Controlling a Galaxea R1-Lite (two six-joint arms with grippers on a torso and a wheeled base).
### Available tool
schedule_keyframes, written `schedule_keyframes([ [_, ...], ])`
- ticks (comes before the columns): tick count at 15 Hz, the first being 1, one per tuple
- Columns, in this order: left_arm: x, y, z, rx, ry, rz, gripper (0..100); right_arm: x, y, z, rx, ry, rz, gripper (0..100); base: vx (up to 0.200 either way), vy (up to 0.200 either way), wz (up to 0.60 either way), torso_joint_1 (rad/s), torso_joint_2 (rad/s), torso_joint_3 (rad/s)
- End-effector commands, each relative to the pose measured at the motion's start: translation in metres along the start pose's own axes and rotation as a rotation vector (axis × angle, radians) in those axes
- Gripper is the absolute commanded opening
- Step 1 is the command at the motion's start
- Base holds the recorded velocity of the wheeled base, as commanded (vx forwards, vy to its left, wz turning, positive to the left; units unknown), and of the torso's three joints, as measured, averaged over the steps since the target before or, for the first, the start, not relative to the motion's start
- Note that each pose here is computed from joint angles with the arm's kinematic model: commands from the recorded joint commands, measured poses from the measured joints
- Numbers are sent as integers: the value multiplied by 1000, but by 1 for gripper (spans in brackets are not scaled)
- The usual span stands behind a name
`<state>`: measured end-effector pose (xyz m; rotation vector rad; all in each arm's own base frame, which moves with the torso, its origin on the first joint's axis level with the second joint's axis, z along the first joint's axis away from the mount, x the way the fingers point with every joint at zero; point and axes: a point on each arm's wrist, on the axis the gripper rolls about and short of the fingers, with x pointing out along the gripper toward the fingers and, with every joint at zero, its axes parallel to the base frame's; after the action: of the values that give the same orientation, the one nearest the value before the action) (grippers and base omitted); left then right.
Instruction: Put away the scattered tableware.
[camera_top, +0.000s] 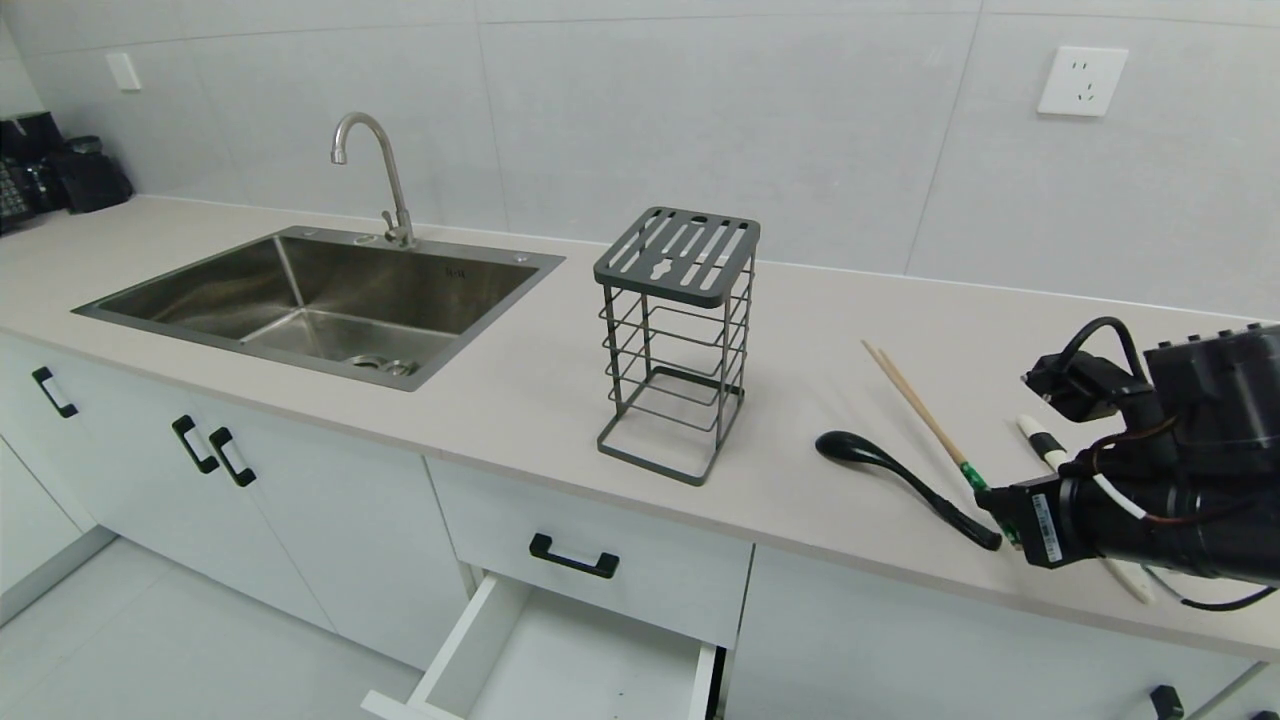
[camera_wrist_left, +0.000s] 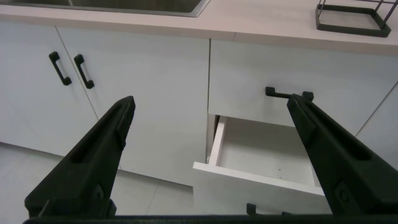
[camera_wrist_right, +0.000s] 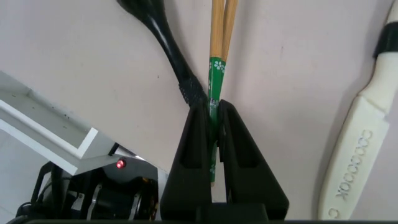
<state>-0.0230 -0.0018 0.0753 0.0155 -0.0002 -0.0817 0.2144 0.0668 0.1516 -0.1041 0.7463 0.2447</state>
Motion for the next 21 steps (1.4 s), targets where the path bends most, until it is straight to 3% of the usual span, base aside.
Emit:
schedule_keyframes([
  [1, 0, 0, 0, 0, 1, 0, 100, -33, 2, 4, -99, -119, 18, 0, 0, 0, 0, 0, 0, 0],
  [5, 0, 0, 0, 0, 1, -1, 100, -59, 4, 9, -234, -231, 55, 0, 0, 0, 0, 0, 0, 0],
  [8, 0, 0, 0, 0, 1, 0, 100, -70, 8, 12, -318, -292, 145, 0, 0, 0, 0, 0, 0, 0],
  [9, 0, 0, 0, 0, 1, -1, 100, -84, 11, 19, -398, -374, 256, 0, 0, 0, 0, 0, 0, 0],
  [13, 0, 0, 0, 0, 1, 0, 100, -95, 24, 26, -448, -435, 373, 0, 0, 0, 0, 0, 0, 0],
  [15, 0, 0, 0, 0, 1, 0, 100, -98, 32, 24, -486, -446, 493, 0, 0, 0, 0, 0, 0, 0],
  [18, 0, 0, 0, 0, 1, 0, 100, -95, 53, 8, -548, -395, 621, 0, 0, 0, 0, 0, 0, 0],
  [21, 0, 0, 0, 0, 1, 0, 100, -84, 88, 0, -643, -327, 758, 0, 0, 0, 0, 0, 0, 0],
])
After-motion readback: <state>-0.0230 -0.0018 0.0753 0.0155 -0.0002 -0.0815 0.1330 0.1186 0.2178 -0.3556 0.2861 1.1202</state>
